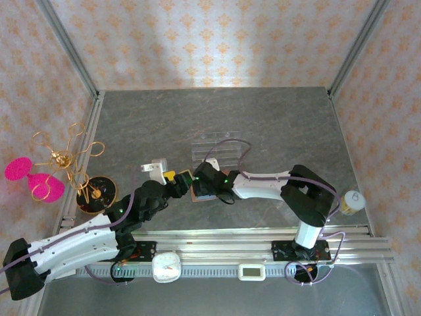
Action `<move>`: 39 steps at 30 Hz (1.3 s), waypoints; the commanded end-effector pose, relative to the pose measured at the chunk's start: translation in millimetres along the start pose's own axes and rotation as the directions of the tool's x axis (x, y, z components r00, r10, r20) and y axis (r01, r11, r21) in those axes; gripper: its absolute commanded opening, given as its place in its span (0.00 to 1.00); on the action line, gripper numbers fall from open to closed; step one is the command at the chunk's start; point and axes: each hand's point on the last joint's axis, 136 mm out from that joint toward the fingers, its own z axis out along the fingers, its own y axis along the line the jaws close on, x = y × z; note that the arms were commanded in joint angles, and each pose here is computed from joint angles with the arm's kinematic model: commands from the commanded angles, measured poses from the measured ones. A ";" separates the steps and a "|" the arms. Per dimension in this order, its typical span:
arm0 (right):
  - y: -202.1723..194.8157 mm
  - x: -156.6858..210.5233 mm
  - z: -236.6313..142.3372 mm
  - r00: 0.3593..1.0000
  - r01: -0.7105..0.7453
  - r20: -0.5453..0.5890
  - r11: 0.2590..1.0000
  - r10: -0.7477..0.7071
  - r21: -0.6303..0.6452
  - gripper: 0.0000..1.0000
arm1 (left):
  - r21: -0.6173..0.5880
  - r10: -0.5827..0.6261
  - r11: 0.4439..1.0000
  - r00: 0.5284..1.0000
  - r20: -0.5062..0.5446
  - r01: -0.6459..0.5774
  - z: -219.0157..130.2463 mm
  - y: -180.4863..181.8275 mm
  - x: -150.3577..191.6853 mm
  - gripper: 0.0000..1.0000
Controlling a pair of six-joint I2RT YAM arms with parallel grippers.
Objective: Take the credit cards out of the card holder
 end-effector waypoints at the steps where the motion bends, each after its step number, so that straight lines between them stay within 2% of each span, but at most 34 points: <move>1: -4.3 12.9 12.6 0.999 0.042 -0.022 0.998 -0.042 0.039 0.80 | -0.008 -0.001 1.000 1.000 -0.005 0.001 3.0 4.5 4.3 0.71; 5: -10.6 31.9 22.2 0.996 0.062 -0.066 0.996 -0.058 0.068 0.80 | -0.011 -0.002 1.000 1.000 -0.016 0.002 6.1 6.3 8.3 0.71; 9: -16.8 43.9 23.6 0.996 0.033 -0.082 0.997 -0.027 0.068 0.73 | -0.014 0.001 1.000 0.999 -0.032 -0.001 9.3 6.9 12.2 0.71; 13: -13.8 46.1 18.4 0.997 -0.013 -0.073 1.000 0.015 0.027 0.54 | -0.015 0.010 1.000 0.999 -0.053 -0.011 13.9 8.0 19.1 0.65; 16: -12.9 48.2 15.8 0.996 -0.043 -0.078 0.999 0.044 0.013 0.48 | -0.006 0.012 1.000 0.997 -0.077 -0.013 19.4 6.7 27.0 0.59; 19: -12.1 50.3 11.1 0.993 -0.084 -0.079 0.996 0.083 -0.010 0.38 | 0.001 0.018 1.000 0.994 -0.105 -0.018 26.7 5.7 36.9 0.46; 22: -10.2 54.9 6.2 0.989 -0.124 -0.087 0.991 0.120 -0.046 0.22 | 0.018 0.014 1.000 0.990 -0.143 -0.012 34.8 4.3 50.8 0.30; 25: -13.6 57.0 1.6 0.987 -0.145 -0.082 0.988 0.141 -0.052 0.13 | 0.035 0.000 0.999 0.984 -0.177 0.007 43.5 3.2 65.3 0.19; 33: -13.1 59.7 -5.8 0.983 -0.170 -0.078 0.983 0.164 -0.070 0.12 | 0.015 0.006 1.000 0.966 -0.258 -0.002 70.8 5.8 97.8 0.00; 39: -17.4 62.3 -7.2 0.979 -0.194 -0.075 0.979 0.189 -0.058 0.15 | -0.111 0.046 0.990 0.935 -0.352 -0.090 83.6 35.0 128.2 0.00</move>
